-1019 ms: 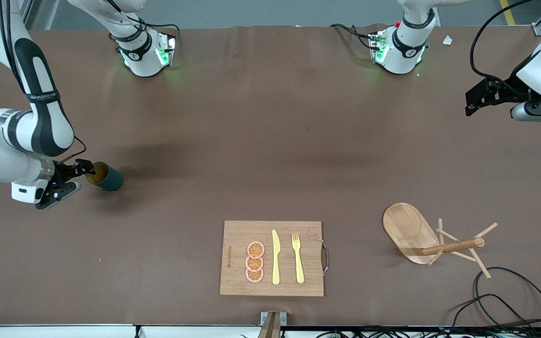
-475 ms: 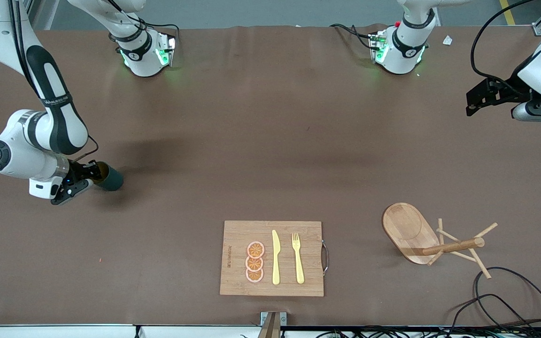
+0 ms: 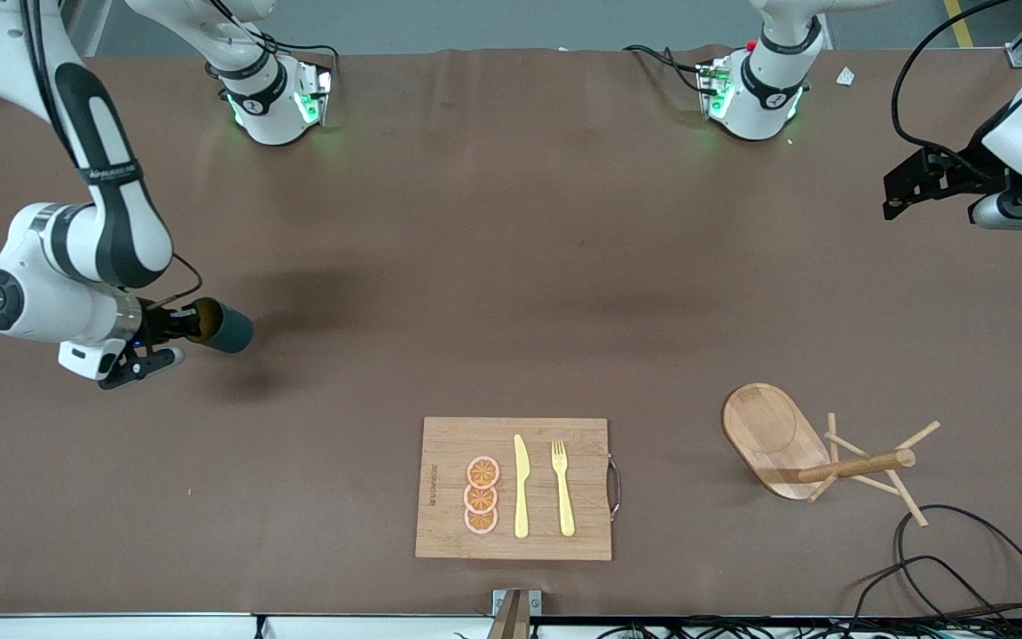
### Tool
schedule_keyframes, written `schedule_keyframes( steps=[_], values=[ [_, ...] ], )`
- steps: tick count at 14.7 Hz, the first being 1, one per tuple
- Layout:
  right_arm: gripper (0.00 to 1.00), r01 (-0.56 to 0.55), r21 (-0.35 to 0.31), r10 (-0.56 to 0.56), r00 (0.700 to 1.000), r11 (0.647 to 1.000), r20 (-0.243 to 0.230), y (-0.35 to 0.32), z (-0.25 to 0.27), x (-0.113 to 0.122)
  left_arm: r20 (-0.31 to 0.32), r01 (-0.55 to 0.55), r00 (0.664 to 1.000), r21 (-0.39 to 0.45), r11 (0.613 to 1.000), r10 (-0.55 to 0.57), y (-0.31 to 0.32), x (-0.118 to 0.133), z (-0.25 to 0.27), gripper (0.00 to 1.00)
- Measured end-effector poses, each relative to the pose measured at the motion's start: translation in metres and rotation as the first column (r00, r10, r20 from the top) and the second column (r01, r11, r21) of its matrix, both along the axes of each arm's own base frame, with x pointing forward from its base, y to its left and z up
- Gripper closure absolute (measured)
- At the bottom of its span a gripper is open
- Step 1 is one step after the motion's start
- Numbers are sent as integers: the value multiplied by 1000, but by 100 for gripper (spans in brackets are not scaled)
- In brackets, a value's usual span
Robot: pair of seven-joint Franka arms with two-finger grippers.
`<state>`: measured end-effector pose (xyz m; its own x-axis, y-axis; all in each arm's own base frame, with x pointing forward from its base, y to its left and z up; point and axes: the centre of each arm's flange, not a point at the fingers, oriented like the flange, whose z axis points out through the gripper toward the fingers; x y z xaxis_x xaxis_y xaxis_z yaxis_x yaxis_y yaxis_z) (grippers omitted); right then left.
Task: Pass cup and hang on rack
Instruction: 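Carry the teal mug with the right gripper toward the table middle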
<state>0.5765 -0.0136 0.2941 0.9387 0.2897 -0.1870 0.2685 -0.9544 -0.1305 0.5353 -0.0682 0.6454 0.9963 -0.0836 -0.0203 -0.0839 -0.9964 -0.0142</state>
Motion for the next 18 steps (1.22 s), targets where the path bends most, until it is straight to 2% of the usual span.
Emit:
schedule_keyframes(
  steps=[3,6,8,11,15,18],
  values=[
    [95,147,-5,-147,989,989,-12,84,30,-8,0,-1,1000,0,1000,1,0,0,0,0],
    [95,268,-51,-269,963,962,-8,184,43,-29,0,-1,1000,0,1000,1,1,0,0,0],
    [95,330,-57,-330,944,942,8,251,45,-50,-1,-2,1000,0,1000,2,1,0,0,0],
    [95,410,-34,-407,911,911,65,331,49,-83,-3,-3,1000,0,1000,3,2,1,-2,0],
    [95,486,16,-484,867,874,116,411,19,-125,-21,-7,1000,0,1000,7,2,5,-11,0],
    [95,553,17,-551,825,833,123,452,-21,-148,-40,-4,999,-1,1000,4,1,12,-23,0]
  ],
)
